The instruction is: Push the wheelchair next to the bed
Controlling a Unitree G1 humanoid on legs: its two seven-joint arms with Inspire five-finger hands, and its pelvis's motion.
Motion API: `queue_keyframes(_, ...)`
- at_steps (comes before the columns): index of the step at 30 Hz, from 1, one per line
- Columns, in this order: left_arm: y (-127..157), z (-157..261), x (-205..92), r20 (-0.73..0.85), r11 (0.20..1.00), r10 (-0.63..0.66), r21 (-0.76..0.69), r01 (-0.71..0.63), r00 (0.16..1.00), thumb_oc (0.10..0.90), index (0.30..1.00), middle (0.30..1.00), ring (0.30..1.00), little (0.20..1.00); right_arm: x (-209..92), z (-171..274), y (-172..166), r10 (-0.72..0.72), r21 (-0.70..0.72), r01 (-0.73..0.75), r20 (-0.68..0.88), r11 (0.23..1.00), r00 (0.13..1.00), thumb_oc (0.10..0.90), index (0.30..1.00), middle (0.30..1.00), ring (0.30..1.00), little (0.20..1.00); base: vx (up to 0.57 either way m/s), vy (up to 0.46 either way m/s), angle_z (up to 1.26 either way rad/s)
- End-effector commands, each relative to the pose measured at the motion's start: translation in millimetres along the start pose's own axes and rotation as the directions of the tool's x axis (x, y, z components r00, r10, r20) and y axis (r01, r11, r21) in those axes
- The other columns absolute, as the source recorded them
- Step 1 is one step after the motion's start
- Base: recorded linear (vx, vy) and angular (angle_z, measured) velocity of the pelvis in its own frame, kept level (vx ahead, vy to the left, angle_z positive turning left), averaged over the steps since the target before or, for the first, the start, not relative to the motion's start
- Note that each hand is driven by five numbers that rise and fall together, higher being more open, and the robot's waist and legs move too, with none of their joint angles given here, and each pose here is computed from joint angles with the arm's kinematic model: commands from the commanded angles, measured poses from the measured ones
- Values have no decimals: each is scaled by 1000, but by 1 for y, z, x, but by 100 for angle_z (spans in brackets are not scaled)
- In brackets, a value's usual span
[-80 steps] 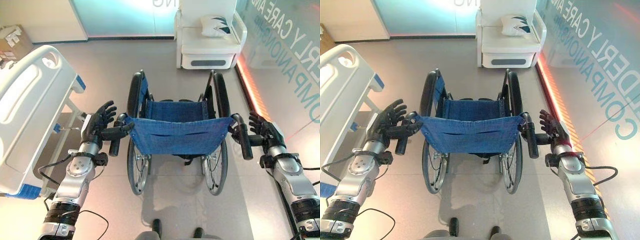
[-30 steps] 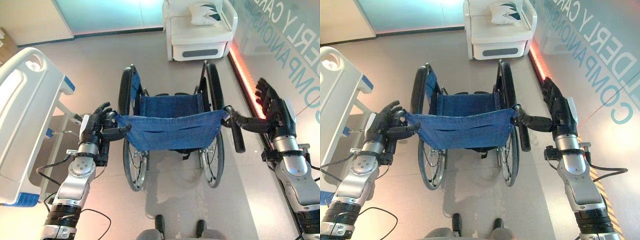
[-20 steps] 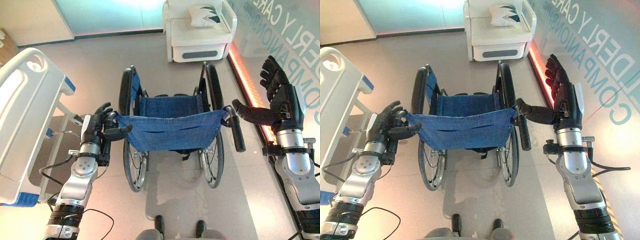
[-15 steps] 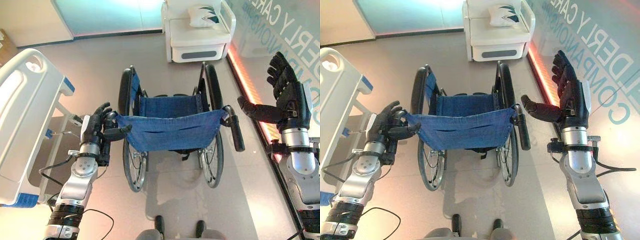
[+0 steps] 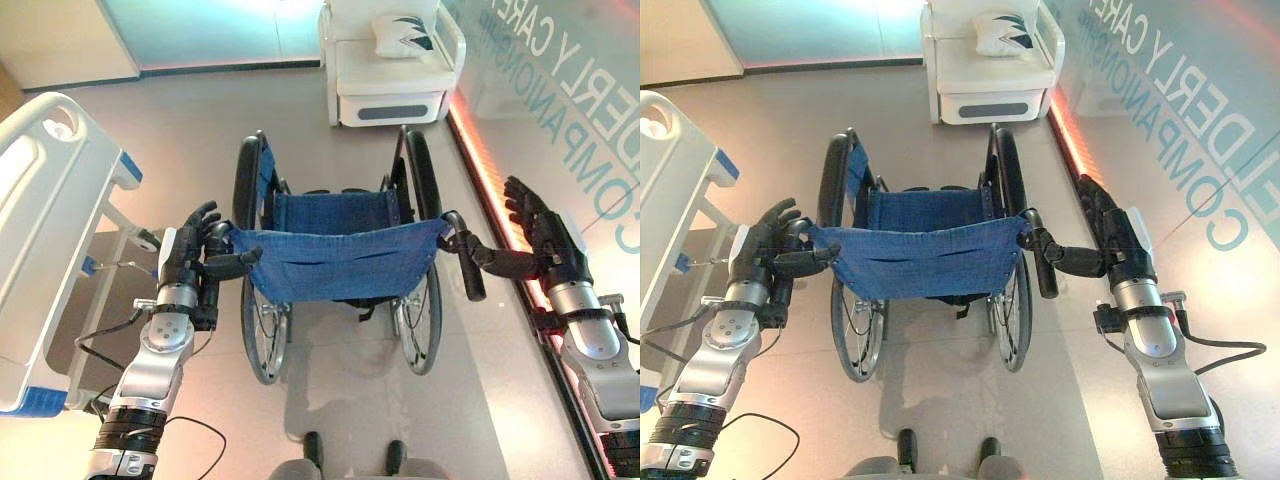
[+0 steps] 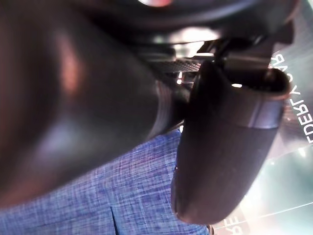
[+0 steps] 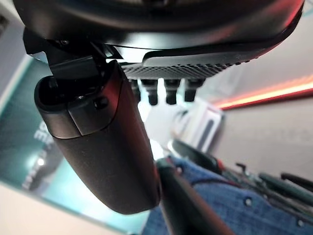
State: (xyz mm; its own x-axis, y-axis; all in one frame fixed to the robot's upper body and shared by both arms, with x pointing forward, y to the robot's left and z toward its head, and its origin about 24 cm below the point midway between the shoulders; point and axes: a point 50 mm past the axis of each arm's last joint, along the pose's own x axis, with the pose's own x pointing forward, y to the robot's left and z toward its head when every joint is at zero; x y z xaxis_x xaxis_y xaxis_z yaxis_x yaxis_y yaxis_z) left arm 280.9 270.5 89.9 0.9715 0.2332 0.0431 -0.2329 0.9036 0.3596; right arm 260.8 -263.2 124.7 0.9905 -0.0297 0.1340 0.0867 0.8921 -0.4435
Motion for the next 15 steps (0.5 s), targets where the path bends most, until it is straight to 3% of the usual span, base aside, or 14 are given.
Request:
queue_keyframes(1,9,-37,-11,-151,997,24,71,-13,988,800,900,900,900,900,11,2,-2,79,-100,-80,-21,992,997,800,900,900,900,900,10,-9,-5)
queue_keyframes(5,5,-40,-11,-166,998,9,70,3,986,800,900,900,900,900,14,-1,10,150,-85,-155,-58,984,987,800,900,900,900,900,4,-2,-1)
queue_keyframes(15,1,-44,-11,-180,996,-13,81,27,984,800,900,900,900,900,26,6,22,183,-6,-183,-49,983,982,800,900,900,900,900,0,0,0)
